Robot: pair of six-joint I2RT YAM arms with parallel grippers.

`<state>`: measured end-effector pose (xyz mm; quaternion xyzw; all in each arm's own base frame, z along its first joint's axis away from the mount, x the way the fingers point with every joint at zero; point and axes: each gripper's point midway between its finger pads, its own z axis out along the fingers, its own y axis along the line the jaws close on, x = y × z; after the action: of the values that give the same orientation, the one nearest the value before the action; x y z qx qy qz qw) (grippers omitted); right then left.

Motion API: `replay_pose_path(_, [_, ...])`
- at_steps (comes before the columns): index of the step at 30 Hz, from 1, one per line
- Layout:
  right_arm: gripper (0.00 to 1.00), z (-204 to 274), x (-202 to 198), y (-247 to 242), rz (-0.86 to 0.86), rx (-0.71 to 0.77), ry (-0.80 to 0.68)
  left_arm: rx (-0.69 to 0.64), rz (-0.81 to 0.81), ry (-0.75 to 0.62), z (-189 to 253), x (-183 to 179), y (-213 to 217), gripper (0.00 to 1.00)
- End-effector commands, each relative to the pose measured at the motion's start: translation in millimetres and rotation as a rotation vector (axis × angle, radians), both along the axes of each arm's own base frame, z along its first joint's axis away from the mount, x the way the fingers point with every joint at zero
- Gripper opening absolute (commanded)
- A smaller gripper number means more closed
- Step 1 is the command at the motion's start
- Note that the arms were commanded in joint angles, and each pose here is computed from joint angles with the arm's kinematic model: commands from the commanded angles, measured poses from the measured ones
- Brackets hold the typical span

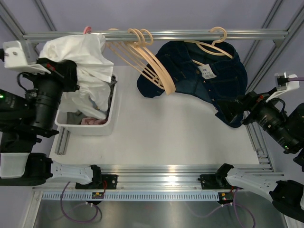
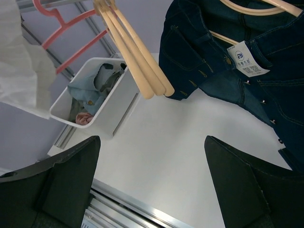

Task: Remove the skirt from the hanger
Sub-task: Place the skirt in the bin.

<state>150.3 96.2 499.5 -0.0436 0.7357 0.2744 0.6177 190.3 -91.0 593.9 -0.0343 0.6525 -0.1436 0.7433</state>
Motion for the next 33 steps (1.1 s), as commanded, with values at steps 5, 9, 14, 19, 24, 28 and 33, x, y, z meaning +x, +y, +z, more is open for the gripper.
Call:
replay_pose_path(5, [0.99,-10,6,12,0.027,-0.038,0.031,-0.066,0.109,-0.334,119,-12,60,0.0])
replay_pose_path(9, [0.99,-12,8,18,0.041,-0.033,0.041,-0.053,0.146,-0.422,139,-17,70,0.0])
replay_pose_path(14, [1.0,-17,10,25,0.059,-0.038,0.059,-0.057,0.353,-0.447,143,-22,111,0.0])
replay_pose_path(19, [0.99,-19,12,31,0.075,-0.04,0.071,-0.042,0.421,-0.496,159,-30,132,0.0])
replay_pose_path(24, [0.99,-20,14,37,0.092,-0.042,0.076,0.222,0.362,-0.464,157,0,56,0.0])
replay_pose_path(28, [1.0,-21,13,37,0.096,-0.044,0.083,0.312,0.426,-0.308,107,62,25,0.0])
replay_pose_path(33, [0.99,-29,10,35,0.1,-0.073,0.104,0.056,0.536,-0.199,68,99,90,0.0])
